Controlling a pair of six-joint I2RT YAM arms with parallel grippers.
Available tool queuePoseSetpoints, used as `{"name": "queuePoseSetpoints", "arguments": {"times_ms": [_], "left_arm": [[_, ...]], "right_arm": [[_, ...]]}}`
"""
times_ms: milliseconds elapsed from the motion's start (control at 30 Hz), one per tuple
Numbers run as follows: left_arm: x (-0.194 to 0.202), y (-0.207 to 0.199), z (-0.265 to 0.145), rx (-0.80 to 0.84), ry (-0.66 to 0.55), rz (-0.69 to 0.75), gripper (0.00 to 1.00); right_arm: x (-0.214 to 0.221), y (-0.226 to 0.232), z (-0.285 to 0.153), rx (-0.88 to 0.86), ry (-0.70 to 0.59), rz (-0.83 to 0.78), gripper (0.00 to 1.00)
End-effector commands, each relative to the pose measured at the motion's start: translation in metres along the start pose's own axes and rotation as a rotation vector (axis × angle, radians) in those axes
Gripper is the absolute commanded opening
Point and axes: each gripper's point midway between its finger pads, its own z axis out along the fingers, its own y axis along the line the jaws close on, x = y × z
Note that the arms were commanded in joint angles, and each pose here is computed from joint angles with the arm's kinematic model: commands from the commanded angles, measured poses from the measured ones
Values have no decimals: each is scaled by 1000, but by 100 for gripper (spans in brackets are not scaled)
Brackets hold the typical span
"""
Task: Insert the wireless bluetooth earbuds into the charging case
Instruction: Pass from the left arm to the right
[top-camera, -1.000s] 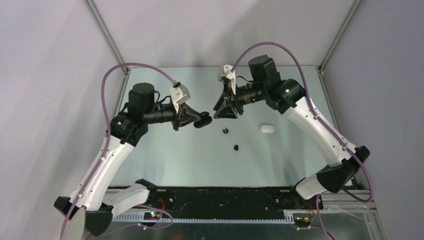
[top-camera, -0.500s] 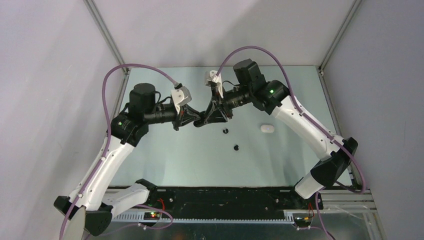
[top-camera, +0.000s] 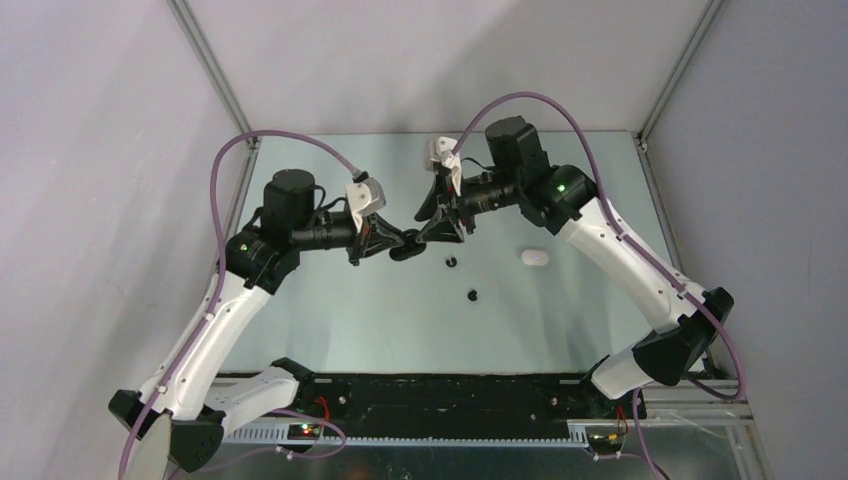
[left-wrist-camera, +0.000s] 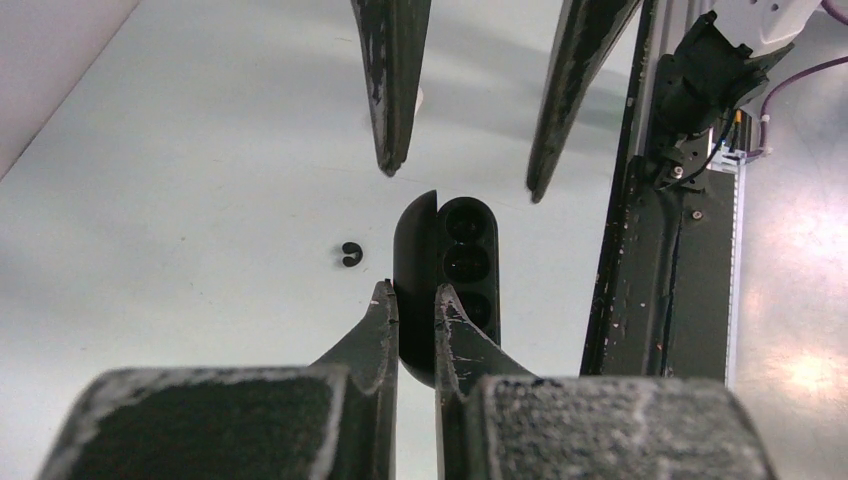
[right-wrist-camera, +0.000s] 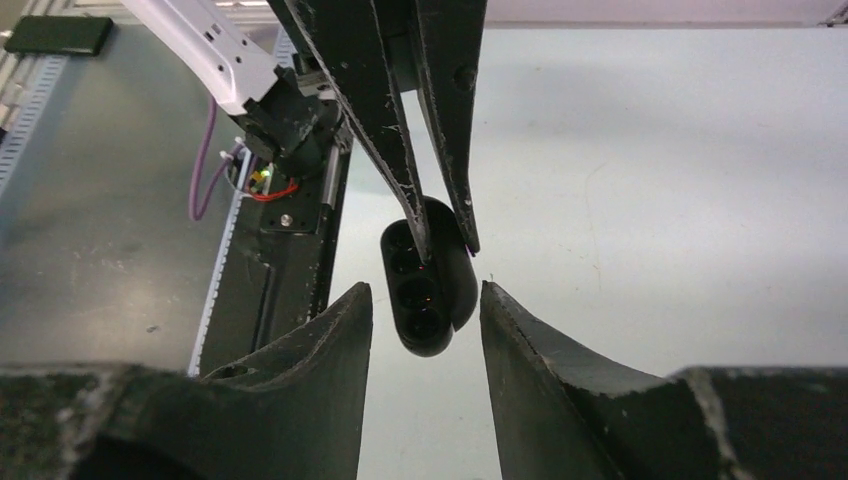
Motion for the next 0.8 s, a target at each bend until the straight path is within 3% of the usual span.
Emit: {"name": "queuePoseSetpoints", "arguments": {"times_ms": [0, 100, 367, 633, 767], "left_arm": [[-21, -10, -5, 37, -58, 50, 0], [-24, -11, -7, 38, -65, 57, 0], [-26, -11, -7, 32, -67, 61, 0], [-28, -11, -7, 34, -71, 59, 0], [-28, -11, -7, 31, -70, 59, 0]], "right_arm": [[3, -9, 4, 54, 9, -71, 47], [6, -14, 8, 62, 17, -54, 45], [11, -17, 12, 66, 27, -41, 29], [19, -13, 14, 66, 49, -46, 35], [21, -11, 15, 61, 55, -52, 25]]}}
